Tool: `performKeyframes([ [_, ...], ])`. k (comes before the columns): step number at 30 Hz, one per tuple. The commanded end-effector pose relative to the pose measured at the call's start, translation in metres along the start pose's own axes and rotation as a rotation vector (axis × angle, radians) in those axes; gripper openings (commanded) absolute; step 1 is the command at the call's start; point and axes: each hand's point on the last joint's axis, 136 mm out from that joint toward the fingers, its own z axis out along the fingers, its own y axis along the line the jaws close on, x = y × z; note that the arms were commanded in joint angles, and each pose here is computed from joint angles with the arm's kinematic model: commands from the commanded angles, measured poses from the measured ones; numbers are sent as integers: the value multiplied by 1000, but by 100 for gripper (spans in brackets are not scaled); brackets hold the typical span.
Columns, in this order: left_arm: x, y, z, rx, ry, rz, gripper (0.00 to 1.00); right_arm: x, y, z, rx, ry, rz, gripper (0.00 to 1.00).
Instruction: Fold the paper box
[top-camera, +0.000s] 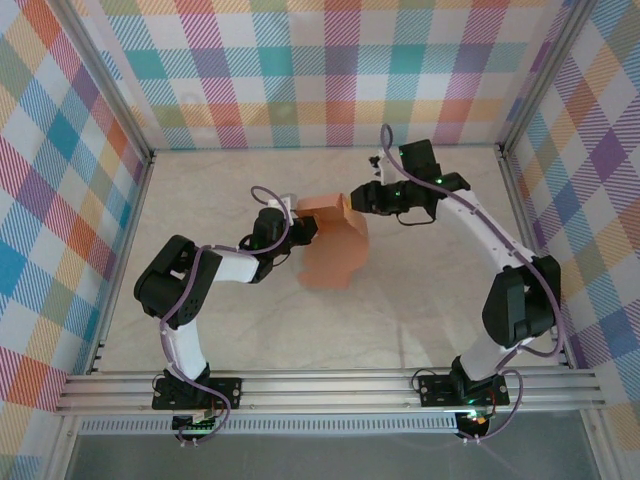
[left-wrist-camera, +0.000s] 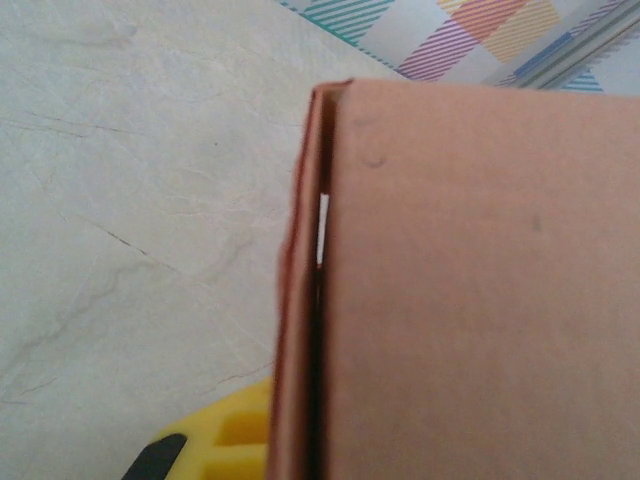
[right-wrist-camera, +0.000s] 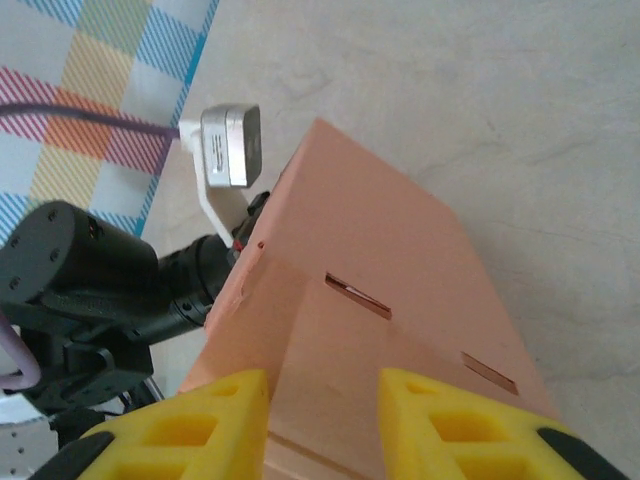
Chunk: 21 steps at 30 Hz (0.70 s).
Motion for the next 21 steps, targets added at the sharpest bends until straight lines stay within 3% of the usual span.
performKeyframes([
  [1, -14, -9, 1, 12, -13, -28, 0, 4, 3, 7, 6, 33, -91, 31],
  [7, -14, -11, 5, 2, 23, -83, 0, 14, -8, 17, 87, 59, -182, 29],
  [21, -11, -15, 8, 10, 55, -82, 0, 19, -14, 32, 227, 54, -428, 40],
])
